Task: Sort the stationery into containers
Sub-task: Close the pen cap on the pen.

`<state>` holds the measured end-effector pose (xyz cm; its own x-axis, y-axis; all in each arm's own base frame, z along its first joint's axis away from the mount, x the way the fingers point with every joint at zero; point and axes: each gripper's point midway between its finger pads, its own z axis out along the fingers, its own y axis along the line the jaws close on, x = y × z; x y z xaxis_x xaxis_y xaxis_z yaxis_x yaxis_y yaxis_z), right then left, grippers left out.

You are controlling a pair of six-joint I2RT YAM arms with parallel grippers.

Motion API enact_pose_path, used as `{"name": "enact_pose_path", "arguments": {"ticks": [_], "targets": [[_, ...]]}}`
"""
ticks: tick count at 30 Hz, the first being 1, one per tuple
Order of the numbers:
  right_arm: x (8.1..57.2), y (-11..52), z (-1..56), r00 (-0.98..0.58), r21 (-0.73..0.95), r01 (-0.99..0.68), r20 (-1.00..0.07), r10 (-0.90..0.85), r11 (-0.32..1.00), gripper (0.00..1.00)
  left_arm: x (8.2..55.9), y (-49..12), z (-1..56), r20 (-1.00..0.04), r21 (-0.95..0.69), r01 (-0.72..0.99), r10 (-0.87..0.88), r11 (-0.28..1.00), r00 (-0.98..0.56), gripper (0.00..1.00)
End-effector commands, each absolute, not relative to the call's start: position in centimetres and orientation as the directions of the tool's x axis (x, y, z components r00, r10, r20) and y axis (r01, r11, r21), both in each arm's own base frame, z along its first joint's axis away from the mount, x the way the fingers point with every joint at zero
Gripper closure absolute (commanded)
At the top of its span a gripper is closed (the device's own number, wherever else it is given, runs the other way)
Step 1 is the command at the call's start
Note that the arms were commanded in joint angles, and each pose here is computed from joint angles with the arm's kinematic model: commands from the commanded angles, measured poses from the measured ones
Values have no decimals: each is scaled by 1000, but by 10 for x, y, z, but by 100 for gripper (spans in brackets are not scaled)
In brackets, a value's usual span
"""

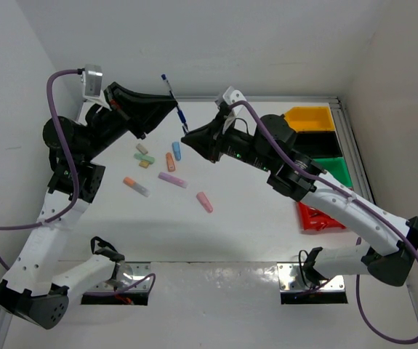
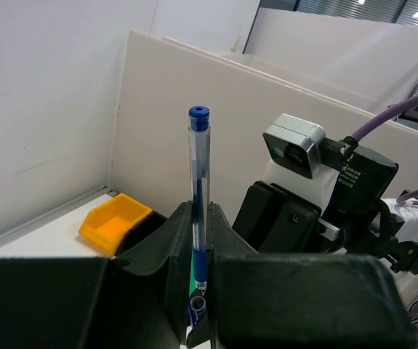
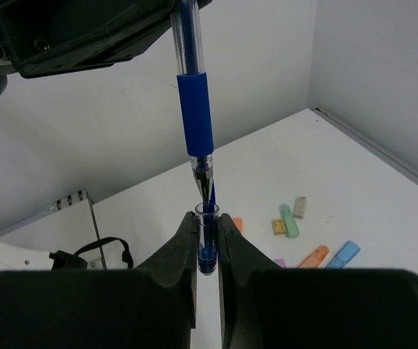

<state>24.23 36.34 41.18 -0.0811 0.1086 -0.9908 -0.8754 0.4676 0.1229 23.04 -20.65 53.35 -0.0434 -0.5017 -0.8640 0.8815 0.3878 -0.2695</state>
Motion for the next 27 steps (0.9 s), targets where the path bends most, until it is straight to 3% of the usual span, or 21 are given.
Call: {"name": "enact_pose_path", "arguments": {"ticks": [1, 27], "targets": [[237, 357, 435, -40, 111, -886, -985, 166, 450, 100, 227, -207, 539, -865, -236, 889, -502, 393, -7, 100], [250, 361, 462, 63, 30, -879, -982, 178, 477, 100, 223, -219, 481, -887, -340, 868, -431, 362, -168, 100]]}}
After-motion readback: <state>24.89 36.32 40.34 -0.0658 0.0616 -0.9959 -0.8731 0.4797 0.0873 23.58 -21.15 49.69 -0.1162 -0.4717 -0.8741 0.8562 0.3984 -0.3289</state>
